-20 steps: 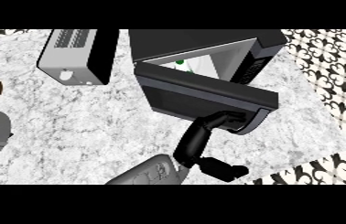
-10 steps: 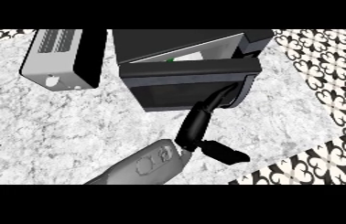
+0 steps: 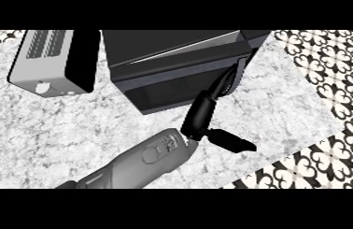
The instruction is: Pick up the milk, place it into the microwave and close the microwave
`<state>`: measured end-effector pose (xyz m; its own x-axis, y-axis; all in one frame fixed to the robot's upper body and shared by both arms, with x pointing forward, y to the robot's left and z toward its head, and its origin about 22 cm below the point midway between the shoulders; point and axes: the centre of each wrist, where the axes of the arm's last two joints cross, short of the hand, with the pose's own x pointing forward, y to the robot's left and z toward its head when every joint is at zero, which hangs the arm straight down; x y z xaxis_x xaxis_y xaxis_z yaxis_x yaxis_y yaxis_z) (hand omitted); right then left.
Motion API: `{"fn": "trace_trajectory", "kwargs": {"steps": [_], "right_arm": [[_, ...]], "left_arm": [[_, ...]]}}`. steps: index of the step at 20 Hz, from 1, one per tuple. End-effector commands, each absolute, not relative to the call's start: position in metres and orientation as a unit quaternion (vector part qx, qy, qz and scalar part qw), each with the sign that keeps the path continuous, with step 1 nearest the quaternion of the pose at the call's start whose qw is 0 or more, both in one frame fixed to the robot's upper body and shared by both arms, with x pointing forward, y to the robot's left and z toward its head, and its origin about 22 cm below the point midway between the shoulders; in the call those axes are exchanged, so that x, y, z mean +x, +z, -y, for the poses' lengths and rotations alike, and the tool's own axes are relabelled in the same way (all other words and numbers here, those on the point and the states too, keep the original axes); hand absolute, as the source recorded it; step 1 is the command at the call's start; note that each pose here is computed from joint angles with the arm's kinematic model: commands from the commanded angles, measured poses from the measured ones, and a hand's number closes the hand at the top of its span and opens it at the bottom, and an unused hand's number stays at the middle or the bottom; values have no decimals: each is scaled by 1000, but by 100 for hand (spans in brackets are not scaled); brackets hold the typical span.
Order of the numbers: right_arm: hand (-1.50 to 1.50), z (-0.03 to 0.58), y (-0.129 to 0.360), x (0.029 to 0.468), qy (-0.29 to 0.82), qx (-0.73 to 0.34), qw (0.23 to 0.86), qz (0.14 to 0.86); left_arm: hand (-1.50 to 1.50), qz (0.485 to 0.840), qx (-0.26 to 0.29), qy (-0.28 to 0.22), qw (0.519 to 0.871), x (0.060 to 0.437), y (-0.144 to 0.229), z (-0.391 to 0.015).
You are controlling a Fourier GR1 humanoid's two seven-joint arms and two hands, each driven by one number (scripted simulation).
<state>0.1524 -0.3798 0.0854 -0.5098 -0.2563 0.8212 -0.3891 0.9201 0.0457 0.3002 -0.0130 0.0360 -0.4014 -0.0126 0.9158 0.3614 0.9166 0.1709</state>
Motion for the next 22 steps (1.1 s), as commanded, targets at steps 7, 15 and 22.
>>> {"fn": "trace_trajectory", "kwargs": {"steps": [7, 15, 22], "right_arm": [[-150, 387, 101, 163, 90, 201, 451, 865], [-150, 391, 108, 170, 92, 210, 449, 864], [-150, 396, 113, 174, 93, 210, 450, 863]], "left_arm": [[-150, 828, -90, -156, 531, 319, 49, 16], [-150, 830, -83, -147, 531, 326, 51, 16], [-150, 836, -80, -141, 525, 325, 49, 17]]}}
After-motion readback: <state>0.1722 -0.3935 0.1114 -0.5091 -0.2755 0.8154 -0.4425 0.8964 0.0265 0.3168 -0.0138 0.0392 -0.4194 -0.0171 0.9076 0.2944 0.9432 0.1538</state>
